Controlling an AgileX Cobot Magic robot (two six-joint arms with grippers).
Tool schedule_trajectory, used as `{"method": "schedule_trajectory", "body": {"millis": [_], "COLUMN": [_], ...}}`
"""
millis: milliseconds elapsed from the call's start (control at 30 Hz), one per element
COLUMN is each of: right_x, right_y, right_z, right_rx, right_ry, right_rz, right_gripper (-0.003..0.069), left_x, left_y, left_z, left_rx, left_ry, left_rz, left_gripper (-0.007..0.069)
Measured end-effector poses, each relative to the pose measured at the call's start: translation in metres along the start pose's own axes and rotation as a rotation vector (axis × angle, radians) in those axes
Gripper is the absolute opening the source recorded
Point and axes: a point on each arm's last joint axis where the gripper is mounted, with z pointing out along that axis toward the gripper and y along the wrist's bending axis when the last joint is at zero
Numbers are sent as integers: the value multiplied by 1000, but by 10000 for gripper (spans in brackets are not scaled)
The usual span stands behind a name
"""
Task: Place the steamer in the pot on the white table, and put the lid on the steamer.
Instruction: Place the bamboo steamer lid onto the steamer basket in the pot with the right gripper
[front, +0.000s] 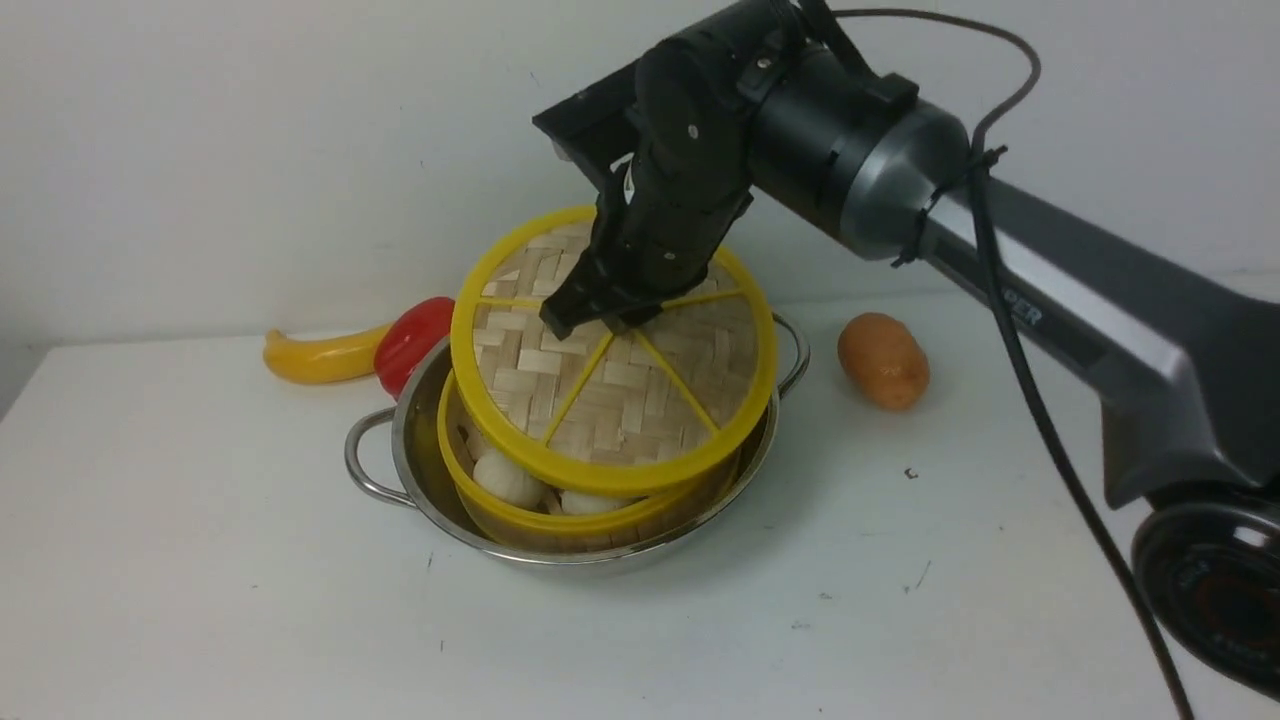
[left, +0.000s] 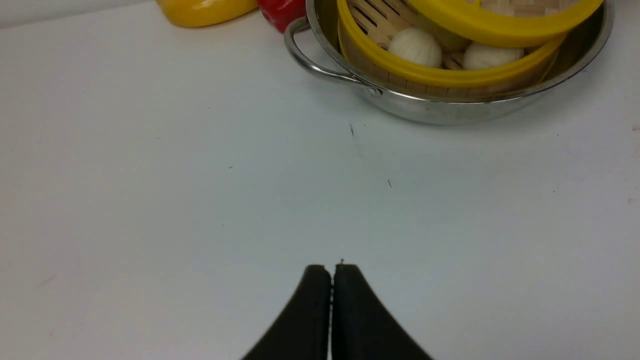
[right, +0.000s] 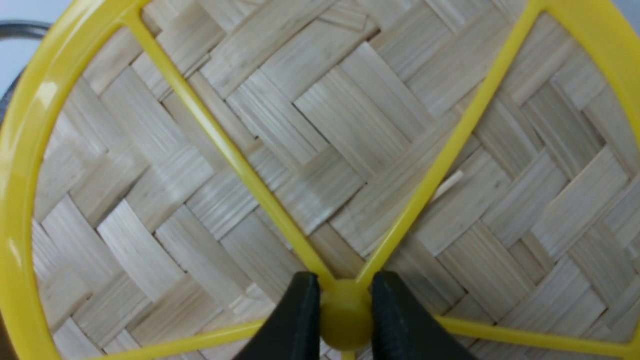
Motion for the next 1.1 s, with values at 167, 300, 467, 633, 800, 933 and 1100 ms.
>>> {"method": "schedule_trajectory", "body": {"millis": [167,300,467,633,800,933,1100], "right_x": [2,4,4,4,2,2,3], "right_y": [4,6,7,10,10,10,10], "right_z": [10,15,15,16,19,22,29], "right_rx": [-37,-54,-58,-92,-96,-94,-90], "right_ry": [16,26,25,19,-3,-6,-13], "right_rz": [-13,-23,-45,-61,-70,-75,-85], "right_gripper": [144,144,144,144,144,144,144], "left_x": [0,0,0,0,0,0,0], "left_y": [0,0,0,0,0,0,0], "left_z": [0,0,0,0,0,0,0], "left_rx": [0,0,0,0,0,0,0], "left_ry": [-2,-3,-4,-4,-4,-4,-4], "left_rz": [0,0,0,0,0,0,0], "left_gripper": [-1,-1,-1,-1,-1,-1,-1]}}
